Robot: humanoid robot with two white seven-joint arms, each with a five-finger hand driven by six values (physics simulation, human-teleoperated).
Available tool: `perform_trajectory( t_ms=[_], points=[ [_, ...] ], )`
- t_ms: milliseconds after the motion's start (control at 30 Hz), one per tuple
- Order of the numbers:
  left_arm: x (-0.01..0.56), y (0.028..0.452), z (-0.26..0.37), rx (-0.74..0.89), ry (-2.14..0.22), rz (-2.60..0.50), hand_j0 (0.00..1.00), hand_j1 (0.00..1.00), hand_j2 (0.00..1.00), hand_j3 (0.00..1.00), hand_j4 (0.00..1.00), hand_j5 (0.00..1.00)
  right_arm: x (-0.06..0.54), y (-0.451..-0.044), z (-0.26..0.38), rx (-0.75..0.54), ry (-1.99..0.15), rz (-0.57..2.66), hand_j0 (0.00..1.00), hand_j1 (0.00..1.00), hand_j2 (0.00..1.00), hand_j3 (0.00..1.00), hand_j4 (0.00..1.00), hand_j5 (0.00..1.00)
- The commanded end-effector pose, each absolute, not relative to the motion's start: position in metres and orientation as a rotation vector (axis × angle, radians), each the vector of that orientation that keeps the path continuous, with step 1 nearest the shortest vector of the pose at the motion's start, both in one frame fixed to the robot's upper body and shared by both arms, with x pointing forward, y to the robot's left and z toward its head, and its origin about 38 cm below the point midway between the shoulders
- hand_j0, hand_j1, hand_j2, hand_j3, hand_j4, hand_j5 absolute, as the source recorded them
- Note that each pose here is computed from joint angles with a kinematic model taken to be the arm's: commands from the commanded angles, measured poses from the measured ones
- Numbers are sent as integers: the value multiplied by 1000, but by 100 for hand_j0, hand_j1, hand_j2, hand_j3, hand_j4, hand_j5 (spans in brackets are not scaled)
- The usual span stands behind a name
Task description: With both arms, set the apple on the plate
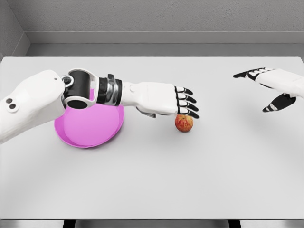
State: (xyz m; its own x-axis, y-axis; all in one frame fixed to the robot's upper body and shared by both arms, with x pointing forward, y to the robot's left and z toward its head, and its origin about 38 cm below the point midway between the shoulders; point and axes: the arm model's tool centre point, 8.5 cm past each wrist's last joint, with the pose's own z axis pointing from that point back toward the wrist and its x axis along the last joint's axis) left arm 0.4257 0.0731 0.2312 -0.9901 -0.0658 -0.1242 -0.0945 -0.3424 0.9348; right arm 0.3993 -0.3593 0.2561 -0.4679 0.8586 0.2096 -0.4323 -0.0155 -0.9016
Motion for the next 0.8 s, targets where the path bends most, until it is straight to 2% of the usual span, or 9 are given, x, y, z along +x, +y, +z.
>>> perform_trajectory(
  t_ms=[0,100,267,600,767],
  points=[
    [429,71,230,-199,1824,2559,100,100,100,100,100,100,400,-360,259,-510,-1275,1663,100,100,100,100,100,100],
    [439,71,225,-205,1839,2592,100,100,100,100,100,100,397,-361,252,-495,-1260,1662,100,100,100,100,100,100],
    [443,50,218,-183,1788,2617,100,100,100,100,100,100,396,-361,247,-483,-1254,1663,100,100,100,100,100,100],
    [438,34,213,-185,1503,2721,100,100,100,100,100,100,395,-364,242,-477,-1243,1654,100,100,100,100,100,100],
    [434,22,219,-173,1518,2685,100,100,100,100,100,100,395,-364,243,-479,-1242,1652,100,100,100,100,100,100]
  ],
)
